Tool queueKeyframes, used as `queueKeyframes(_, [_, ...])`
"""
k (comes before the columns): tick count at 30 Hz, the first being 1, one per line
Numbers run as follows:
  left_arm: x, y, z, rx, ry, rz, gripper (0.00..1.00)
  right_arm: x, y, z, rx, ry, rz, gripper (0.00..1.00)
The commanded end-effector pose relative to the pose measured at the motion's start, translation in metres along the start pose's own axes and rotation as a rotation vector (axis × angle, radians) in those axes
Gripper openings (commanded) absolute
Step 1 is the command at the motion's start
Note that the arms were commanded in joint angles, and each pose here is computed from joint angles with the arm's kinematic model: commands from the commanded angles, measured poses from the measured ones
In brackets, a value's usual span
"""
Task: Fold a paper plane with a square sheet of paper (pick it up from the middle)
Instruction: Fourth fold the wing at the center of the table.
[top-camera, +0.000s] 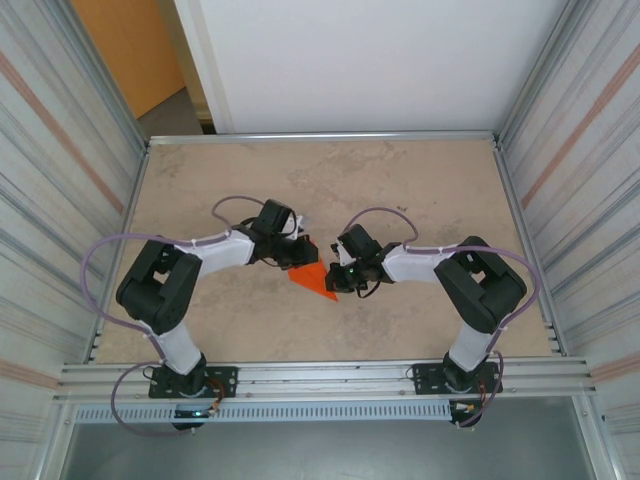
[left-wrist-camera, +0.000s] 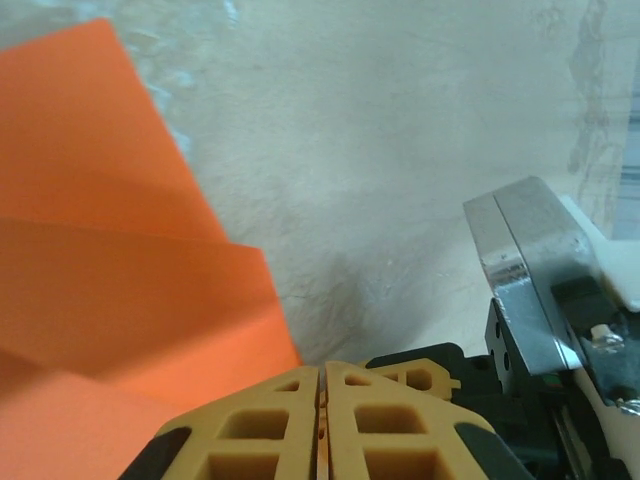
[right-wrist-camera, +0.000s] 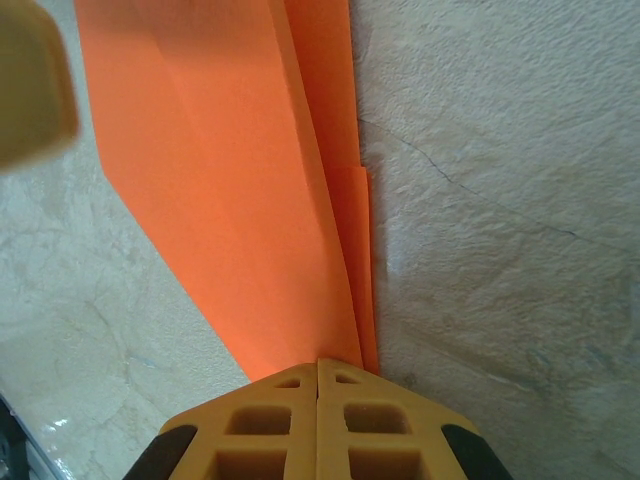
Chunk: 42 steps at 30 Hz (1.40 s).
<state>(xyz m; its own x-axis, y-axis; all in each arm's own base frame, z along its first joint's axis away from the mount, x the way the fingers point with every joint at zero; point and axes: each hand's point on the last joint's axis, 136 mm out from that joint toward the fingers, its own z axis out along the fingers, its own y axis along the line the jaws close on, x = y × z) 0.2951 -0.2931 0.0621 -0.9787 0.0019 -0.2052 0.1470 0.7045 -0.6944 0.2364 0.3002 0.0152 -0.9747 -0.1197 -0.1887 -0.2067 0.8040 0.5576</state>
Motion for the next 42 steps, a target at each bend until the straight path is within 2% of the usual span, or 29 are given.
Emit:
queueKeyframes(1, [0.005,-0.006,0.012,0.061,0.002,0.066,0.12,0.03,-0.035,0.011,0.128,0.087,0.077,0.04])
queueKeyframes(5, [0.011,-0.001,0.024,0.1,0.02,0.068,0.12,0.032,-0.035,0.011,0.124,0.09,0.085,0.04])
queueKeyframes(16, [0.015,0.044,0.04,0.015,0.006,0.003,0.12,0.048,-0.052,0.013,0.189,0.136,0.138,0.04])
queueKeyframes(27, [-0.01,0.094,0.018,-0.16,-0.032,-0.078,0.11,0.083,-0.09,0.01,0.345,0.231,0.214,0.02])
queueKeyframes(42, [-0.067,0.156,-0.02,-0.267,-0.129,-0.221,0.1,0.082,-0.089,0.008,0.339,0.21,0.224,0.02])
